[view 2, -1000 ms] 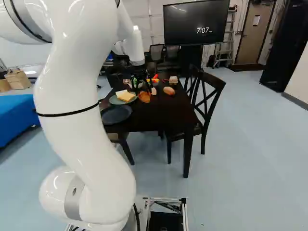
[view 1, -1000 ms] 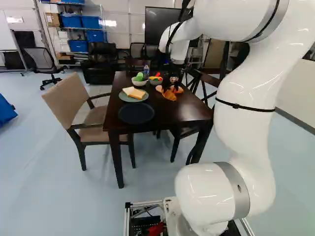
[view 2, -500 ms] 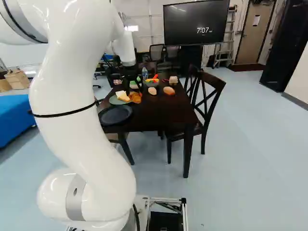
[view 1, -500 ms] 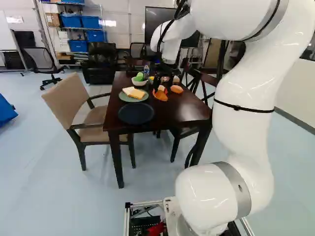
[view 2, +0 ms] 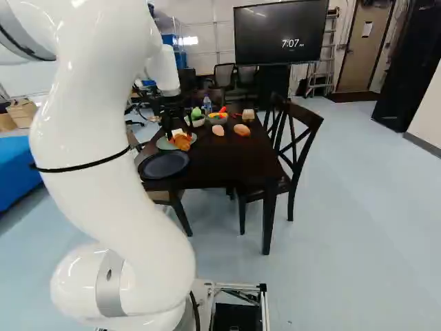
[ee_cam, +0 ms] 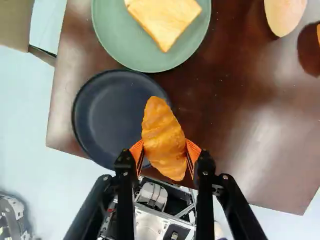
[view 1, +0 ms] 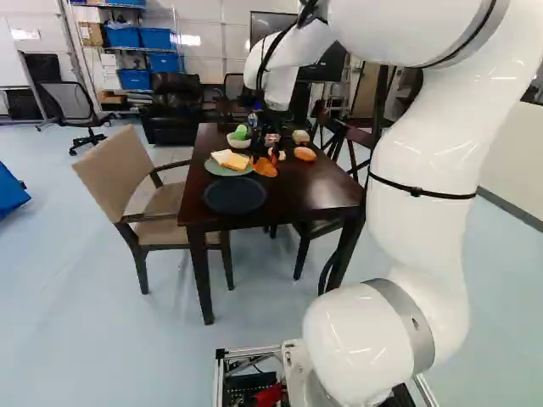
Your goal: Move the croissant to the empty plate
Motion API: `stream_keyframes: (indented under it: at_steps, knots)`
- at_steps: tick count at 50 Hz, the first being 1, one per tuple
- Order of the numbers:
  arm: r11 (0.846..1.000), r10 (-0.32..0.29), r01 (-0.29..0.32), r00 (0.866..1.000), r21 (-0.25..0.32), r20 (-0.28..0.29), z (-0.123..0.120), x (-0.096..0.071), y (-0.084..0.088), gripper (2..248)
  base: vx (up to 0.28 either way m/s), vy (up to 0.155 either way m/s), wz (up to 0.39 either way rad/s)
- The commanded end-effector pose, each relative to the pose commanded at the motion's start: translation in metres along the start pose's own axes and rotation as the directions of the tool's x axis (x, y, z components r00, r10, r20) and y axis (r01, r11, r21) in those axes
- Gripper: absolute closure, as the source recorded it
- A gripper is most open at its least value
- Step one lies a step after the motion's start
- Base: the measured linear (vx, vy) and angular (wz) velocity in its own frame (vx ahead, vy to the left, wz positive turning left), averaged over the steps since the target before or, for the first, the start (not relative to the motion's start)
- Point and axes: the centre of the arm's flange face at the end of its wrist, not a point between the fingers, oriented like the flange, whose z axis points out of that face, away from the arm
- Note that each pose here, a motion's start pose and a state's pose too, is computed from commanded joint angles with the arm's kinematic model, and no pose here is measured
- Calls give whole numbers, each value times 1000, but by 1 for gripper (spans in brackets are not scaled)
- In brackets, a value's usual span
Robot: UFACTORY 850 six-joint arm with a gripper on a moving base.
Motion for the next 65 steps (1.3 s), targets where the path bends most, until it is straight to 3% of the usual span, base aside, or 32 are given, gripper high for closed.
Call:
stream_keyframes:
  at_steps: [27, 65]
  knots:
    - [995, -93, 91, 994, 32, 55, 32, 5, -53, 124, 0, 0, 0]
    - [988, -147, 143, 984, 51, 100, 96, 29, -82, 124, 0, 0, 0]
